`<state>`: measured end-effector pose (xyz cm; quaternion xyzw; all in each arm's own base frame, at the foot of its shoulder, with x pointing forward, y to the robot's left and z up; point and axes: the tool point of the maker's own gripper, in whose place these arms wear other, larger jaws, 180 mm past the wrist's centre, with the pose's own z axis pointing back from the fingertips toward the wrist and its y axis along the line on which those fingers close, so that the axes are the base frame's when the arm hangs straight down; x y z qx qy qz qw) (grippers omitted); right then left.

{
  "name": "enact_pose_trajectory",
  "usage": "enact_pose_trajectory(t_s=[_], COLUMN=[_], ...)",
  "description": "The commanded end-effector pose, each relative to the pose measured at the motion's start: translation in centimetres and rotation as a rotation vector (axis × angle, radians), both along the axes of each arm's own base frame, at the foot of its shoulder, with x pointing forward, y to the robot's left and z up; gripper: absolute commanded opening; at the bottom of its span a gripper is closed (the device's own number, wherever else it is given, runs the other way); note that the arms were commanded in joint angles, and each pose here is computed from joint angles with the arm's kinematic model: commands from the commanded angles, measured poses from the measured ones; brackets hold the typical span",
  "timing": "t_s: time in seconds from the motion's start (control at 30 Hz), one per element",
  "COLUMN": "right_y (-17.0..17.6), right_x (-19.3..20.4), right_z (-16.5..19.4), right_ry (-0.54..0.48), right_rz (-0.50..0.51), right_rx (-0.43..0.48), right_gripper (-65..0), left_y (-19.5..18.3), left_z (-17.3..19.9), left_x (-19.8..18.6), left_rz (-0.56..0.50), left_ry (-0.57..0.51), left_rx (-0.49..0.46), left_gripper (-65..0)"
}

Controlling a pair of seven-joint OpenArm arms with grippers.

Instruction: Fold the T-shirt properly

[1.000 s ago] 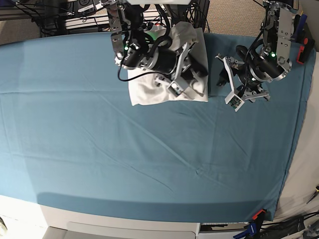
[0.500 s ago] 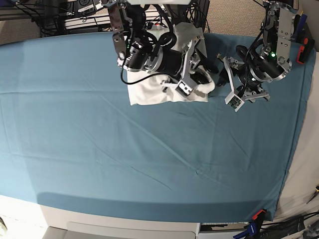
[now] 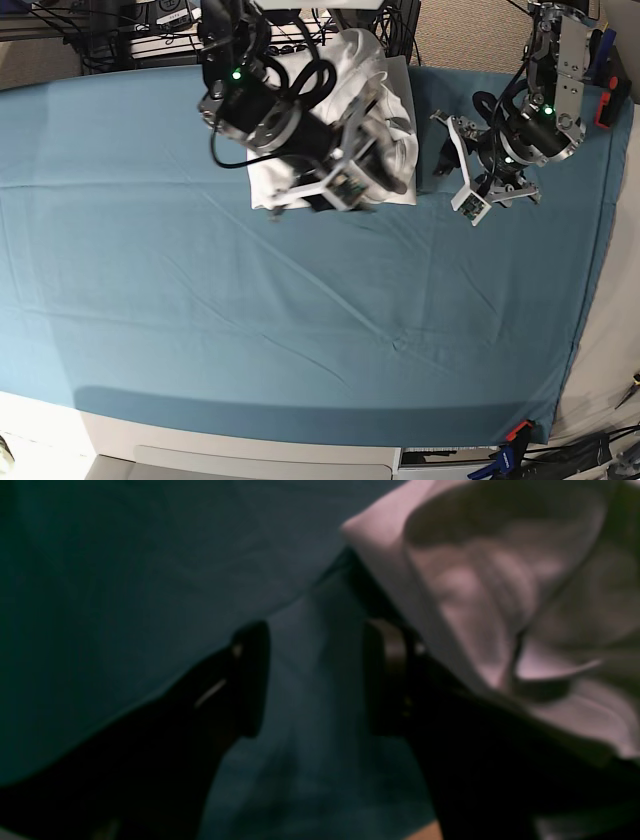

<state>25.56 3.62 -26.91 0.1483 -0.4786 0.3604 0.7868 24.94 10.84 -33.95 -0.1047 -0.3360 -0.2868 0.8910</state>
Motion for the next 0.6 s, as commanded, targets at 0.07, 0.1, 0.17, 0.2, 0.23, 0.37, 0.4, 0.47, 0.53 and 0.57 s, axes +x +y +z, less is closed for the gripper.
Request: enact_pose_trajectory(t_s=[0.07, 0.1, 0.17, 0.2, 0.23, 0.37, 0.4, 0.47, 0.53, 0.57], right_y=[-4.0, -5.5, -8.6, -10.0, -11.2, -14.2, -14.5, -14.3, -13.2, -12.4], right_x=[2.3, 2.7, 3.4, 3.6, 3.6, 3.2, 3.0, 2.5, 1.7, 1.2], right_z=[0.8, 0.6, 0.3, 0.1, 0.1, 0.1, 0.1, 0.5, 1.0, 1.2], right_ry=[-0.026, -0.019, -0.010, -0.008, -0.003, 0.027, 0.037, 0.049, 0.063, 0.068], right_rz=[-0.182, -0.241, -0.351, -0.387, -0.412, -0.472, -0.476, -0.446, -0.378, -0.329], right_rx=[0.019, 0.018, 0.008, 0.005, 0.010, 0.089, 0.117, 0.187, 0.262, 0.287], right_gripper=[-42.7, -42.7, -42.7, -42.7, -42.7, -42.7, -42.7, -43.7, -48.7, -52.2], left_y=[-2.4, -3.3, -4.9, -5.7, -6.4, -8.6, -8.9, -9.3, -9.4, -9.5], left_z=[2.2, 2.7, 3.7, 4.3, 4.9, 7.2, 7.7, 8.3, 8.6, 8.6], left_x=[-0.3, -0.8, -2.2, -2.9, -3.8, -6.9, -7.5, -8.4, -8.8, -9.0], left_rz=[-0.087, -0.130, -0.233, -0.285, -0.338, -0.509, -0.532, -0.567, -0.581, -0.581], left_ry=[-0.022, -0.013, 0.010, 0.019, 0.028, 0.082, 0.099, 0.126, 0.140, 0.145], left_rx=[-0.156, -0.208, -0.300, -0.346, -0.394, -0.565, -0.601, -0.650, -0.671, -0.677], left_gripper=[-34.3, -34.3, -34.3, -34.3, -34.3, -34.6, -34.6, -34.6, -36.7, -39.5])
